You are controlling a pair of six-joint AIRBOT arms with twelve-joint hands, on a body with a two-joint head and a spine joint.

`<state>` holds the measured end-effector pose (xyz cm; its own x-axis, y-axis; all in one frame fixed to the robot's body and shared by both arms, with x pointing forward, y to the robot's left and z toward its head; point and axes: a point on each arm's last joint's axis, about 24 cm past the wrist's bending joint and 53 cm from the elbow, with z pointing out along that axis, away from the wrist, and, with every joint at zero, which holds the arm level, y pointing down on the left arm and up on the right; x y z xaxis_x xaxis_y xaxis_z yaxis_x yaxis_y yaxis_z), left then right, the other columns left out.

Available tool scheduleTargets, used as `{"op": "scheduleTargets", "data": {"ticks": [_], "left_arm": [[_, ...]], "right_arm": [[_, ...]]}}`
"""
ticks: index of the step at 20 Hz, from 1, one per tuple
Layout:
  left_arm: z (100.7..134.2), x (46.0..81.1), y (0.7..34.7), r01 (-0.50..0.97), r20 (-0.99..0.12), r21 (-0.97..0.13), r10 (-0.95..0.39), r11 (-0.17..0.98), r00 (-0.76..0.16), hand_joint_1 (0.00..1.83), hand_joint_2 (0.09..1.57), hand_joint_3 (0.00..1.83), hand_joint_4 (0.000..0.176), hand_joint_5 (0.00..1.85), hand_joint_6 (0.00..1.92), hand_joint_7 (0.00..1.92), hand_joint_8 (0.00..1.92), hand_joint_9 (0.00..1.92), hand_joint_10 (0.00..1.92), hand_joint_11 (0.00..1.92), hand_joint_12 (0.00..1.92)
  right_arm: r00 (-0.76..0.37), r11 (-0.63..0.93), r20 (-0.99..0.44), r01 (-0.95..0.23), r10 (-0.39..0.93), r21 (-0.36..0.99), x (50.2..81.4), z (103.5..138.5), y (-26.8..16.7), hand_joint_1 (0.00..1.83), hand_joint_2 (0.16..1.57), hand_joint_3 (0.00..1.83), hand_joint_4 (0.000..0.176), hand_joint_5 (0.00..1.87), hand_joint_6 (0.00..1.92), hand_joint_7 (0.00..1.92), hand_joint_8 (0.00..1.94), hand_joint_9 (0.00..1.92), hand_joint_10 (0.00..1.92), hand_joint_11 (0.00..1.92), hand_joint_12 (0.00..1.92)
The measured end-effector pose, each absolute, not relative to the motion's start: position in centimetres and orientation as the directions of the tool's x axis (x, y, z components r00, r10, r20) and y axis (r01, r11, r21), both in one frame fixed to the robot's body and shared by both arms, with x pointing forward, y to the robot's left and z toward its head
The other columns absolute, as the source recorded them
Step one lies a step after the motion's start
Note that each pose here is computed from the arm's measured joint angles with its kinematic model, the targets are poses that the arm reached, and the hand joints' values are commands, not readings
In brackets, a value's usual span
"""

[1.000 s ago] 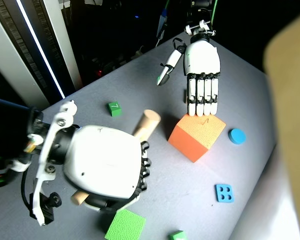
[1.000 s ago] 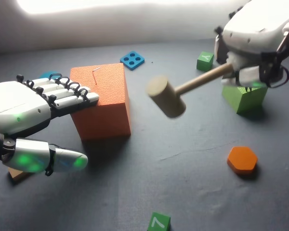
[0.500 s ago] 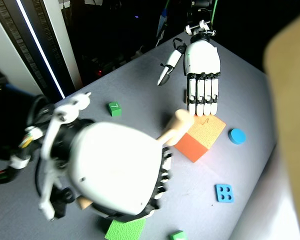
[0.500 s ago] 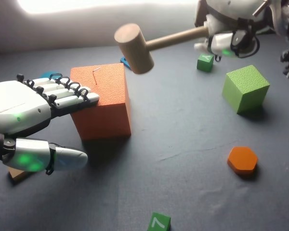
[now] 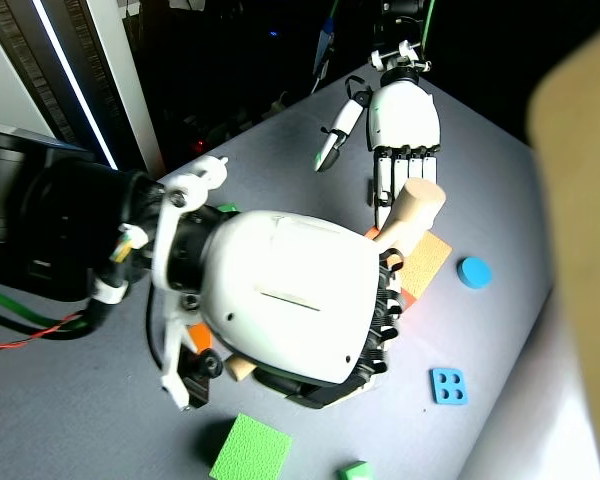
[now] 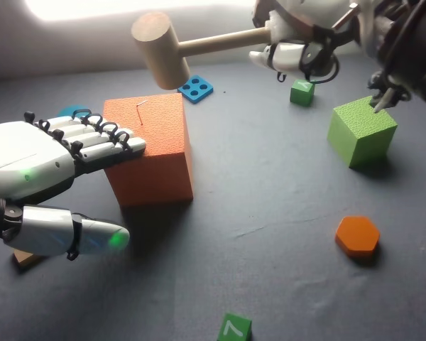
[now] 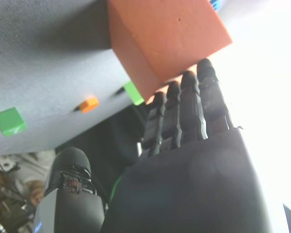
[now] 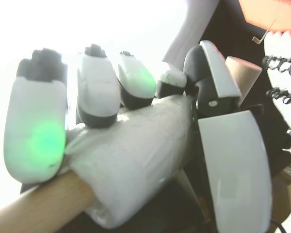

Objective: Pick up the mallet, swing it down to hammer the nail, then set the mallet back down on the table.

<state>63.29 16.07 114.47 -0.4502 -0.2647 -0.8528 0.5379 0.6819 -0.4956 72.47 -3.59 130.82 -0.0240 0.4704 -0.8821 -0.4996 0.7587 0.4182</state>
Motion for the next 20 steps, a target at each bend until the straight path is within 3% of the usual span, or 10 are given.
{"op": "scheduleTargets", "data": {"ticks": [9, 20], "left_arm": [[114.4, 63.3, 16.1, 0.538, -0.852, -0.496, -0.265, 0.682, -0.451, 0.00, 1.10, 0.00, 0.000, 0.14, 0.00, 0.14, 0.00, 0.15, 0.00, 0.11, 0.05], [114.4, 63.2, 16.0, 0.537, -0.851, -0.498, -0.265, 0.681, -0.452, 0.00, 1.11, 0.00, 0.000, 0.14, 0.01, 0.15, 0.00, 0.15, 0.00, 0.10, 0.05]], "right_arm": [[-0.033, 0.745, -0.869, -0.500, 0.493, 0.442, 73.7, 130.0, -1.2, 0.75, 1.54, 0.00, 0.176, 1.28, 1.92, 1.56, 1.94, 1.69, 1.92, 1.88, 1.92], [-0.001, 0.731, -0.857, -0.522, 0.515, 0.440, 73.5, 132.2, -0.8, 0.83, 1.52, 0.00, 0.176, 1.30, 1.92, 1.57, 1.94, 1.70, 1.92, 1.89, 1.92]]}}
